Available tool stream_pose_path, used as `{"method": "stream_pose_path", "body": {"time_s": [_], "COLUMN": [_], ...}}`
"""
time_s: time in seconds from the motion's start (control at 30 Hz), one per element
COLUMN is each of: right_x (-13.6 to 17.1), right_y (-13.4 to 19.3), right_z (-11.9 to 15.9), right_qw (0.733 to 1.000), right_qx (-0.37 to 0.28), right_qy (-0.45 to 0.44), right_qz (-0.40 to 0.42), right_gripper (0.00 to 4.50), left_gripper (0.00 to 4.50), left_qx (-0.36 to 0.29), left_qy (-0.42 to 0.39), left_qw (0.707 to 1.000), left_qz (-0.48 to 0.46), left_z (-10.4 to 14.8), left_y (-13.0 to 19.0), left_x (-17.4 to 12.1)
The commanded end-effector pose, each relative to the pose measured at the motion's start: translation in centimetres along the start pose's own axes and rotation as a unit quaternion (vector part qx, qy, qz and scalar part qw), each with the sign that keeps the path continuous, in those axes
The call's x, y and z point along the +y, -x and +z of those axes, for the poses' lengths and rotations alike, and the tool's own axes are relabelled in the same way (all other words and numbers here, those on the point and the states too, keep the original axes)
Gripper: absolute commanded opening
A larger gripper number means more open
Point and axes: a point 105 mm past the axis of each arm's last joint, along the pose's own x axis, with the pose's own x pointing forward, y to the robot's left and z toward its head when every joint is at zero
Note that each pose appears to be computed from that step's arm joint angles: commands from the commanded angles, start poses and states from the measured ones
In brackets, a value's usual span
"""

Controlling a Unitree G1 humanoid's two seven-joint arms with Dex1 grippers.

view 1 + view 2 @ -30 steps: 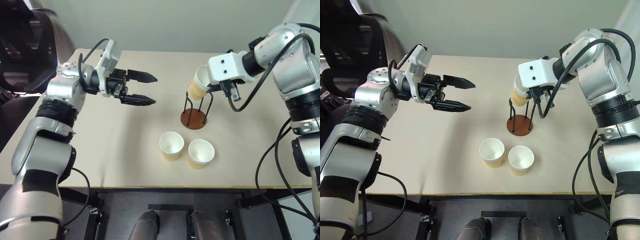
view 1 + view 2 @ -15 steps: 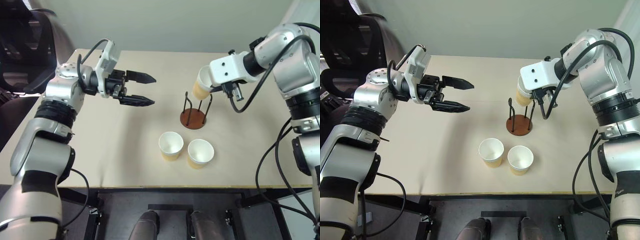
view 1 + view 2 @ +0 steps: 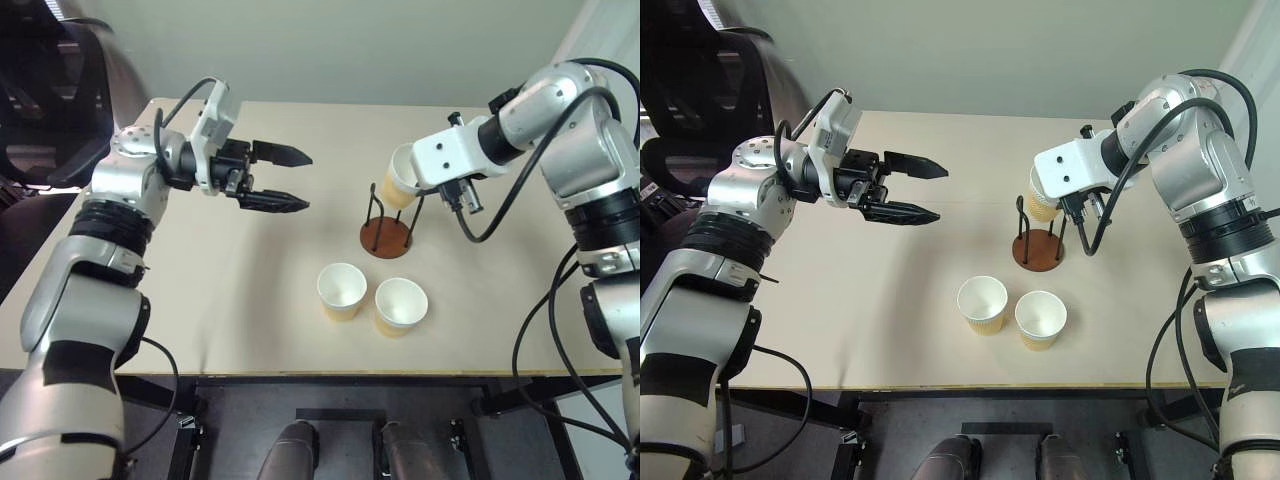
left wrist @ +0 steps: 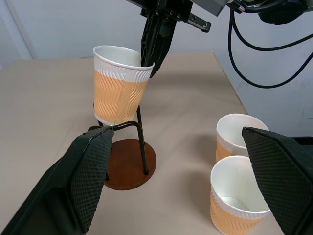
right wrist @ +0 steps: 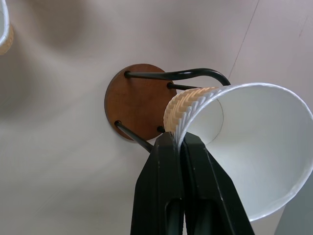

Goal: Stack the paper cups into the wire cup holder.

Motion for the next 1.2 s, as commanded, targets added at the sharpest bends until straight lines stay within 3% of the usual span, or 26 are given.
{"method": "stream_pose_path", "body": {"time_s": [0.03, 0.1, 0.2, 0.4, 0.5, 0.67, 0.93, 1.2], "right_x": [-0.5, -0.6, -0.4, -1.0, -2.0, -0.6, 5.5, 9.6], "right_y": [0.7, 0.6, 0.6, 0.6, 1.4, 3.5, 4.9, 3.7], "right_z": [0.5, 0.8, 1.4, 2.5, 3.8, 4.4, 5.8, 5.6], "right_qw": [1.000, 1.000, 1.000, 0.997, 0.987, 0.971, 0.951, 0.957], "right_qx": [0.001, -0.005, -0.025, -0.063, -0.121, -0.174, -0.196, -0.150], "right_qy": [0.017, 0.013, 0.003, -0.023, -0.073, -0.150, -0.237, -0.229], "right_qz": [-0.018, -0.019, -0.015, -0.040, -0.075, -0.067, 0.035, 0.097], "right_gripper": [0.03, 0.03, 0.81, 2.85, 3.83, 3.83, 3.83, 3.83], "left_gripper": [4.50, 4.50, 4.50, 4.50, 4.50, 4.50, 4.50, 4.50], "left_qx": [-0.012, -0.013, -0.014, -0.015, -0.015, 0.021, 0.078, 0.073], "left_qy": [-0.028, -0.028, -0.027, -0.027, -0.023, -0.002, -0.004, -0.005], "left_qw": [0.999, 0.999, 0.999, 0.999, 0.999, 0.998, 0.993, 0.993], "left_qz": [-0.010, -0.011, -0.013, -0.016, -0.022, -0.055, -0.085, -0.094], "left_z": [1.3, 1.4, 1.4, 1.4, 1.4, -0.1, -1.6, -1.2], "left_y": [0.4, 0.3, 0.3, 0.1, 0.0, -0.2, 0.2, -0.5], "left_x": [-0.2, -0.2, -0.3, -0.3, -0.5, -2.1, -3.5, -3.3]}}
